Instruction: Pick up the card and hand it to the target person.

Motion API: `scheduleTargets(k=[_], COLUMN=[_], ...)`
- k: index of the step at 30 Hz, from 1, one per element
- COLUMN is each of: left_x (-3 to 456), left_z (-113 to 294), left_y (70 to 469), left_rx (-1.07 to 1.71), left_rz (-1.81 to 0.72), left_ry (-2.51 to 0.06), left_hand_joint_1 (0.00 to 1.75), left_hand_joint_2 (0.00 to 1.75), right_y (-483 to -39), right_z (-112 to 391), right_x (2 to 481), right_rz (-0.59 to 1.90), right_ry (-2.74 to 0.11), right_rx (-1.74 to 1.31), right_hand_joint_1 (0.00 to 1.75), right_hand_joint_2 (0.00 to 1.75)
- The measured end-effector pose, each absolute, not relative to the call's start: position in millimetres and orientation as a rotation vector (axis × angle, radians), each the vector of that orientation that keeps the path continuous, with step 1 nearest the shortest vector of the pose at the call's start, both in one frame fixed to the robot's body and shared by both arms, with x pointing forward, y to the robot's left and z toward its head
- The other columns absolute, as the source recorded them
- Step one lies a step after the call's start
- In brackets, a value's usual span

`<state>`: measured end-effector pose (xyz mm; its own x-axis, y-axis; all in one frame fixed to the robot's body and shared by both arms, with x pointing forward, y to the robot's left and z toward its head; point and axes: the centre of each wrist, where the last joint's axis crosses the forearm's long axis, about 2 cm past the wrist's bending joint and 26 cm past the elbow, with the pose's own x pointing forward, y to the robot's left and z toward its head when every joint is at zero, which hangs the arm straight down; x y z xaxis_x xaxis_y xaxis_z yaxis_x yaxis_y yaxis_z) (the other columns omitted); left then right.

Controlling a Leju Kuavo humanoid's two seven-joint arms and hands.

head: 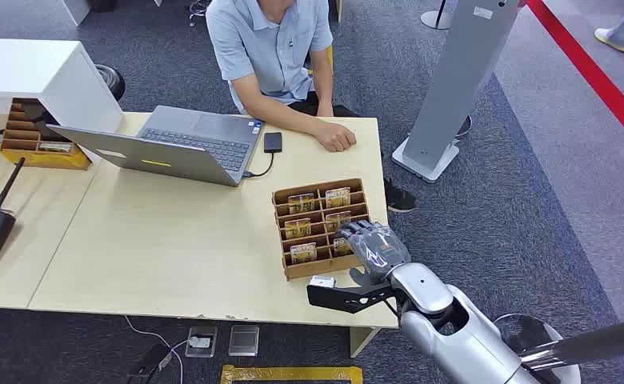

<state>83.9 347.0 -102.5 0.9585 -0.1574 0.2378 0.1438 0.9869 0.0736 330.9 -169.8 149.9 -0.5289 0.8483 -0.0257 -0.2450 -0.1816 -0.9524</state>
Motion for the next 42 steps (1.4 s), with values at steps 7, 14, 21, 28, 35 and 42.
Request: scheduleTargets(k=[7, 14, 21, 28, 35, 42], left_x=[84.1, 84.3, 85.0, 85.7, 85.8, 85.7], left_z=[-102.4, -102.4, -102.2, -102.1, -102.1, -102.1], left_y=[347.0, 346.9, 347.2, 347.2, 347.2, 347.2], left_rx=[0.057, 0.054, 0.053, 0.054, 0.054, 0.054], left_rz=[-0.157, -0.160, -0.153, -0.153, -0.153, -0.153], left_ry=[-0.242, -0.241, -0.243, -0.245, -0.244, -0.244], left_hand_joint_1=[0.00, 0.00, 0.00, 0.00, 0.00, 0.00], left_hand_joint_2=[0.00, 0.00, 0.00, 0.00, 0.00, 0.00], right_y=[-169.8, -170.9, -173.4, -175.1, -175.7, -176.1], right_z=[150.4, 149.5, 146.4, 144.7, 145.0, 148.0], right_x=[331.4, 332.5, 334.6, 336.0, 336.9, 339.8], right_rz=[1.799, 1.791, 1.787, 1.783, 1.780, 1.774], right_ry=[-1.300, -1.295, -1.279, -1.269, -1.270, -1.278], right_rx=[-0.756, -0.752, -0.752, -0.749, -0.752, -0.762], right_hand_joint_1=[0.55, 0.58, 0.55, 0.56, 0.74, 1.31], right_hand_joint_2=[1.75, 1.75, 1.75, 1.75, 1.75, 1.75])
